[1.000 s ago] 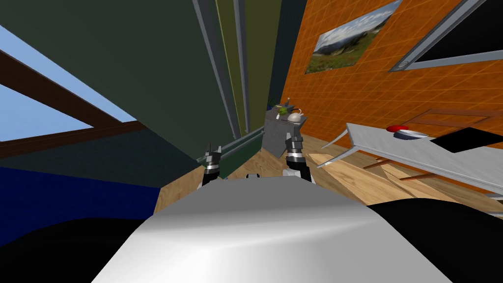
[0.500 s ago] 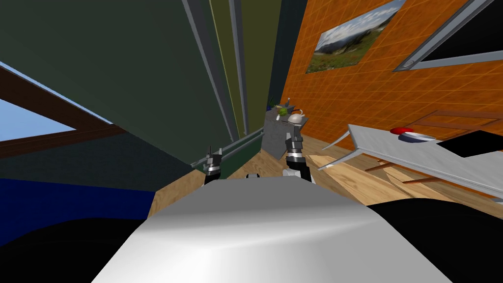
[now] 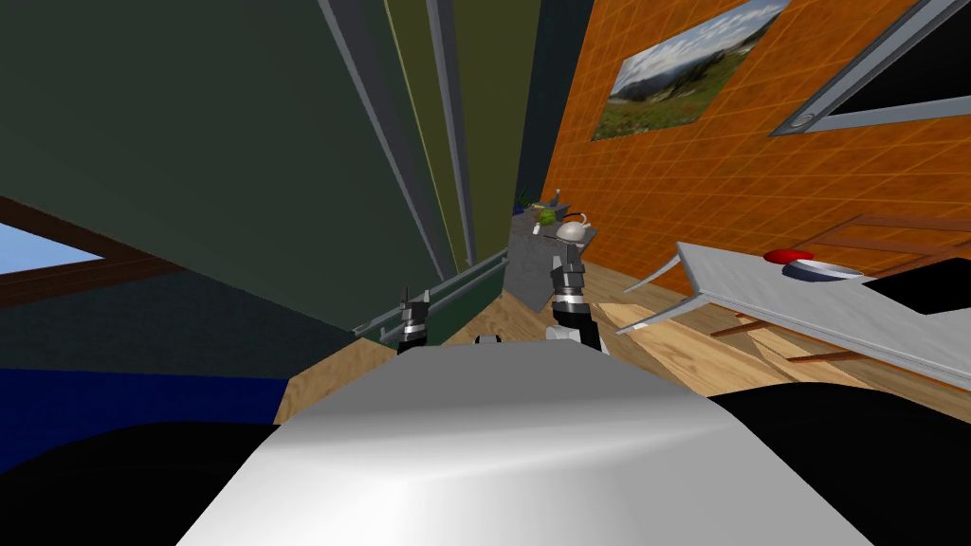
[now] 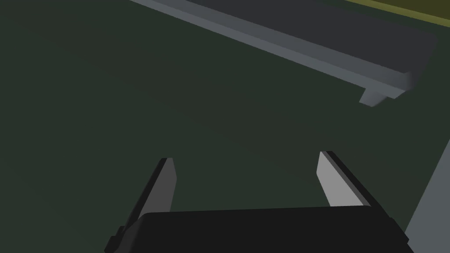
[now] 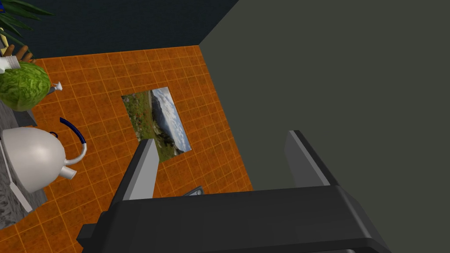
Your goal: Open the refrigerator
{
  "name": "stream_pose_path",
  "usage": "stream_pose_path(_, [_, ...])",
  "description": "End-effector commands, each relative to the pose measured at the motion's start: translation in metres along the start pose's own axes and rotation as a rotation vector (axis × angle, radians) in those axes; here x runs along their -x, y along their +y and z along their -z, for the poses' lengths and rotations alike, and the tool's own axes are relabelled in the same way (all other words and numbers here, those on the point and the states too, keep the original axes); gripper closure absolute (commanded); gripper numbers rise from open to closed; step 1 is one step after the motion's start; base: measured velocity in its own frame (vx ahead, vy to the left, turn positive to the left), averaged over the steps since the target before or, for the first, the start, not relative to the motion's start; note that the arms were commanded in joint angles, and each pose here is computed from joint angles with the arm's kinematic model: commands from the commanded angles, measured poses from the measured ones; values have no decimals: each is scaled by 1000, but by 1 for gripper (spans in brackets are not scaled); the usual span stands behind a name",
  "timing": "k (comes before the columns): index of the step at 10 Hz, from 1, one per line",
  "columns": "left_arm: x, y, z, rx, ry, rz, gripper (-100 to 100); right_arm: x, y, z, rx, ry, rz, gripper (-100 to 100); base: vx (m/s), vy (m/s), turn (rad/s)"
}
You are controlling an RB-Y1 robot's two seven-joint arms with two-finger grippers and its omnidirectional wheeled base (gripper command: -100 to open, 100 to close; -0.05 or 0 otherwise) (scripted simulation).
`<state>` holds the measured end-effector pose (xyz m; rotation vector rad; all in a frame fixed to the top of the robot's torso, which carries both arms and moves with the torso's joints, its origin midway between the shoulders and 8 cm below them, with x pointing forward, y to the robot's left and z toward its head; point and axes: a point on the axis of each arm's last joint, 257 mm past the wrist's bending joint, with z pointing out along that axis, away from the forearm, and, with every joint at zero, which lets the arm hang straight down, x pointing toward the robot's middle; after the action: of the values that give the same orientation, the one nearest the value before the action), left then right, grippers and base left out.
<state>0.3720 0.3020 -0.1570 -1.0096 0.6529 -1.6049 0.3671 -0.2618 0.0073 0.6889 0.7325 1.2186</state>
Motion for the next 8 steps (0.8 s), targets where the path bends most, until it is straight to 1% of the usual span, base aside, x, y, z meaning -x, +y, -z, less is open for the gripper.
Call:
stream_pose_path(1, [10, 11, 9, 8, -22, 38, -100, 0, 0, 0, 0, 0, 0, 0, 135, -60, -3])
stream_pose_path(4, [22, 25, 23, 16, -59, 86, -100, 0, 0, 0, 0, 0, 0, 0, 148, -45, -2])
stream_pose_path(8, [35, 43, 40, 21, -111, 146, -100, 0, 0, 0, 0, 0, 0, 0, 127, -61, -1])
